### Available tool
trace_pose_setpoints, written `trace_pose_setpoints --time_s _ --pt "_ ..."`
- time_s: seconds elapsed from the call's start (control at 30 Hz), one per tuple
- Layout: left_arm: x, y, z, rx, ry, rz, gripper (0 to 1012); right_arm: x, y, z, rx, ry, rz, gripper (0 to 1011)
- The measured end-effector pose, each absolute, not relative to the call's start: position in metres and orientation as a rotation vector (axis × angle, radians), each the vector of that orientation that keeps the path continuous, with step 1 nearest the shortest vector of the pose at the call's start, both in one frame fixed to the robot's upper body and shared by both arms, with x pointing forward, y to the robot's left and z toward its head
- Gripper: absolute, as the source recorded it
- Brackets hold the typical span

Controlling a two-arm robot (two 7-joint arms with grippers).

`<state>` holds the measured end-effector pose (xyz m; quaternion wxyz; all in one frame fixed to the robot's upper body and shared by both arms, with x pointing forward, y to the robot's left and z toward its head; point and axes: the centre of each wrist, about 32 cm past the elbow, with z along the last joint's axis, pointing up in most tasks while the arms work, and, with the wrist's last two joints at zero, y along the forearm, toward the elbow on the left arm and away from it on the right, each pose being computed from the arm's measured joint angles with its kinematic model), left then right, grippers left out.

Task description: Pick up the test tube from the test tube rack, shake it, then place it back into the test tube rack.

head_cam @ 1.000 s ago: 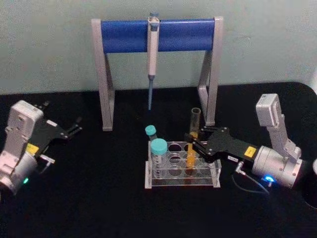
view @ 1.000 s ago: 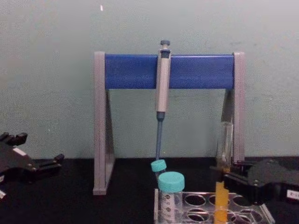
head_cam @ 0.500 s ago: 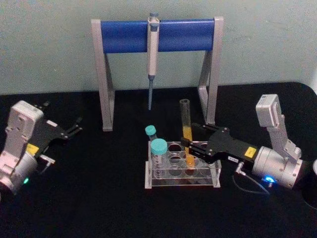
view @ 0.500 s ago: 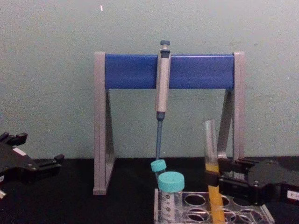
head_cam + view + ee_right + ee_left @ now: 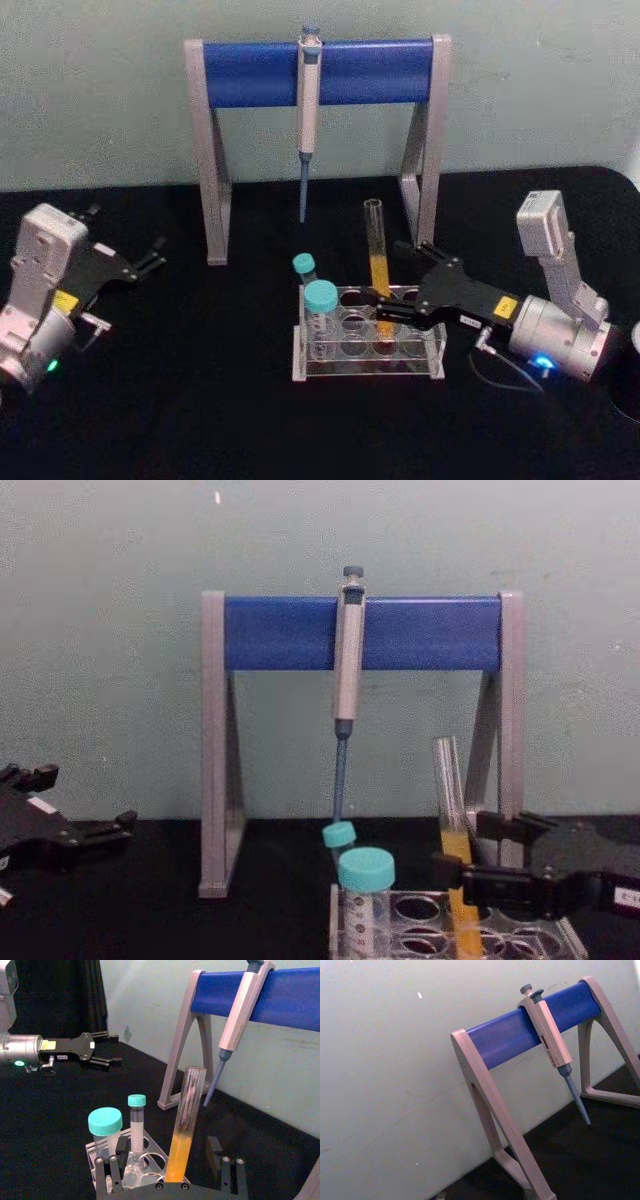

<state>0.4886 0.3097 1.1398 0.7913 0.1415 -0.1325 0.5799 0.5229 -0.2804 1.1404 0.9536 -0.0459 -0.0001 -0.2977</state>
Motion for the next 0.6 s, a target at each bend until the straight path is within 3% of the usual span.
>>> trace_pose_setpoints --time_s 0.6 --pt "0.4886 0.3097 1.1398 0.304 -0.285 1.248 1001 0.5149 -0.2805 1.1471 -0.053 0.011 -0.622 1000"
